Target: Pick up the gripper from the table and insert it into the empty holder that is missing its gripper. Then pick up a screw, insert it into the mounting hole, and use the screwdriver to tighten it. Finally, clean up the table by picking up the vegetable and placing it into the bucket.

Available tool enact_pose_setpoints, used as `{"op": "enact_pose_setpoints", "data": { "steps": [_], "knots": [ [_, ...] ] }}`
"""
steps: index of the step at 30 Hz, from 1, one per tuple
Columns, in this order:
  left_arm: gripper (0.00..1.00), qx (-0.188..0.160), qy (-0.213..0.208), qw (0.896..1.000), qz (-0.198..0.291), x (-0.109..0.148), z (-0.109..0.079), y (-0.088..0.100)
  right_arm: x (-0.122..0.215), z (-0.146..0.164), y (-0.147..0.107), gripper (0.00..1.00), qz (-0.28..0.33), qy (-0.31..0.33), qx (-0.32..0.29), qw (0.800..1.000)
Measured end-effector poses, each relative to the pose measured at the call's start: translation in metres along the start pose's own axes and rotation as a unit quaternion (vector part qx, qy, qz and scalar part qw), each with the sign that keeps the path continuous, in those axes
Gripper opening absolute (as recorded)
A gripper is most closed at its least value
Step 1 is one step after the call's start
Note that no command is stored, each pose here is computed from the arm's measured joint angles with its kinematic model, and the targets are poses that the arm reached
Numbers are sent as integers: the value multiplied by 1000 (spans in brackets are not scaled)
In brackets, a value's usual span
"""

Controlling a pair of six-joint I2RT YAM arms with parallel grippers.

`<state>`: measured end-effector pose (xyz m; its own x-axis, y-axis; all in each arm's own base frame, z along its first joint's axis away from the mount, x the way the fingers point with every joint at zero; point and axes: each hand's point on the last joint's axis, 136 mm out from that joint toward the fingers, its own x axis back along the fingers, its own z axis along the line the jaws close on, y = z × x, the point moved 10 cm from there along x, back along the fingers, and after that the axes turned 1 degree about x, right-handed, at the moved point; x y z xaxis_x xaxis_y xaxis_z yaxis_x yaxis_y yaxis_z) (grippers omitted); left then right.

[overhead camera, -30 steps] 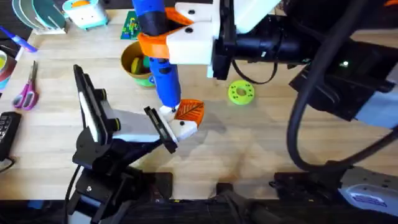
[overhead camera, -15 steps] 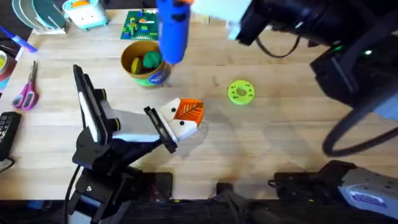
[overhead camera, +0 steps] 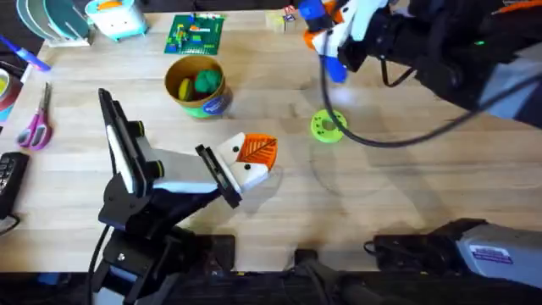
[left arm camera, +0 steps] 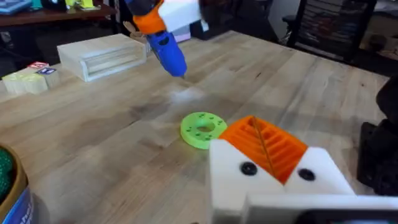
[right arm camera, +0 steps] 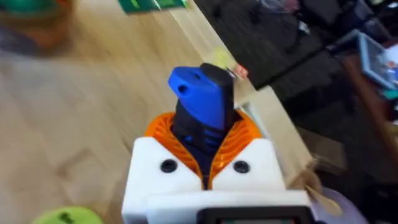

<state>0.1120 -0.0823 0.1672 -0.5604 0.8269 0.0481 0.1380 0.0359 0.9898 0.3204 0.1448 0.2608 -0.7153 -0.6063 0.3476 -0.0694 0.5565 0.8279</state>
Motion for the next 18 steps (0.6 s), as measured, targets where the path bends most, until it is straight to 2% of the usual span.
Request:
{"op": "enact_pose_setpoints", "data": {
  "steps": [4, 9, 13, 16, 17, 18],
  "knots": [
    [8, 0, 0, 1000, 0, 0, 0, 0, -21, -11, -44, 26, 135, -67, 126, 980],
    [8, 0, 0, 1000, 0, 0, 0, 0, -46, -5, -105, 26, 277, -49, 224, 933],
    [8, 0, 0, 1000, 0, 0, 0, 0, -60, 8, -140, 26, 337, -7, 266, 903],
    [8, 0, 0, 1000, 0, 0, 0, 0, -63, 9, -144, 26, 348, -5, 280, 895],
    [8, 0, 0, 1000, 0, 0, 0, 0, -63, 9, -144, 44, 349, -3, 281, 894],
    [8, 0, 0, 1000, 0, 0, 0, 0, -62, 9, -145, 120, 352, 0, 280, 893]
  ]
}}
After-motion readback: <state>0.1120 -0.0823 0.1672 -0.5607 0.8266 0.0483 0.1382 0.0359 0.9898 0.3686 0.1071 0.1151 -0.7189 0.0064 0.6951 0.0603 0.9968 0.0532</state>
